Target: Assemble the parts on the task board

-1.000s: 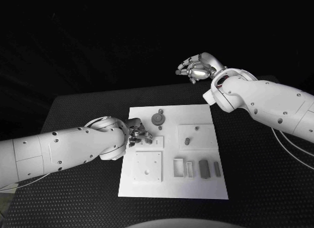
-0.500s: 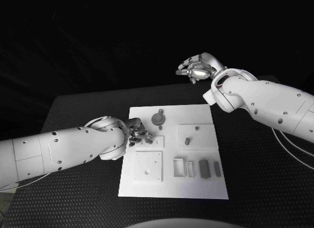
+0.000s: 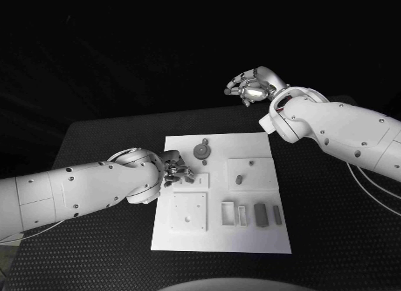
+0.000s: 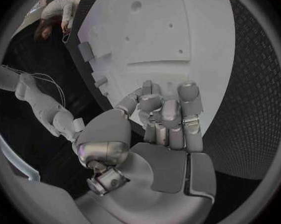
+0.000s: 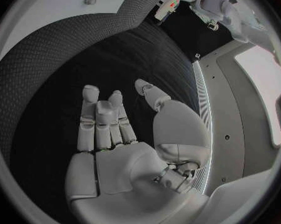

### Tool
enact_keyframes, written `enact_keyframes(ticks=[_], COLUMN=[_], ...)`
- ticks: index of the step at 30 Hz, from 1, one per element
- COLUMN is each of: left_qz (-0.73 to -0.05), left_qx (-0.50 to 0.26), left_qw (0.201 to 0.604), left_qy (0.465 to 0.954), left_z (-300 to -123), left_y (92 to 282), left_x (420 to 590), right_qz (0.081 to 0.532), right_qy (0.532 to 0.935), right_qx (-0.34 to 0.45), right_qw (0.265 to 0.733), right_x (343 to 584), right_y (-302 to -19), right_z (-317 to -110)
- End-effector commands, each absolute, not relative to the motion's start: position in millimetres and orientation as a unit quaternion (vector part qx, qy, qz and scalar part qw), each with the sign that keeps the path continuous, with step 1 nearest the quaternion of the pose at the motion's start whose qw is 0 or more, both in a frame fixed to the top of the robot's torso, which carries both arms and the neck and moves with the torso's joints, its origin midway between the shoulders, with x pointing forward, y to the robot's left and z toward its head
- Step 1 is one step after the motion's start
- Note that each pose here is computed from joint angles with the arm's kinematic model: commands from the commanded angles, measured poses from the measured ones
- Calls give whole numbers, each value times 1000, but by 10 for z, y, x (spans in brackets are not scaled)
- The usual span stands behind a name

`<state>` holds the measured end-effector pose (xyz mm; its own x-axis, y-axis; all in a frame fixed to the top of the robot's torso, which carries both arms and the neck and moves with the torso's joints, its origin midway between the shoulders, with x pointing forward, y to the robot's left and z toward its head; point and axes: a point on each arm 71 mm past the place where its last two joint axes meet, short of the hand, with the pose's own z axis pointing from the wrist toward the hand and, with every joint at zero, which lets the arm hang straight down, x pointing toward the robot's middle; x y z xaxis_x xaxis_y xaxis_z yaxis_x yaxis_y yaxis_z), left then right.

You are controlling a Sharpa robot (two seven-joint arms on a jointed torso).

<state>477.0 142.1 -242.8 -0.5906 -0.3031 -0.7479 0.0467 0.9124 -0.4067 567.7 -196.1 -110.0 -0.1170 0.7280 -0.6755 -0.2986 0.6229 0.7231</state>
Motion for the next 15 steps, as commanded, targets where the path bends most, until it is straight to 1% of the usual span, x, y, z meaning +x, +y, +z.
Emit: enact_keyframes(ticks=[1, 15], left_qz=[-191, -182], left_qx=[-64, -55], left_qw=[448, 441], left_qy=[871, 877], left_z=[-2428, -2442], left_y=[1408, 1414], left_x=[4766, 4763], right_qz=[402, 402], right_qy=[634, 634], right_qx=[166, 166], right_qw=[640, 640], right_x=[5675, 5674], right_y=[-1951, -1956], right_z=[-1101, -1101])
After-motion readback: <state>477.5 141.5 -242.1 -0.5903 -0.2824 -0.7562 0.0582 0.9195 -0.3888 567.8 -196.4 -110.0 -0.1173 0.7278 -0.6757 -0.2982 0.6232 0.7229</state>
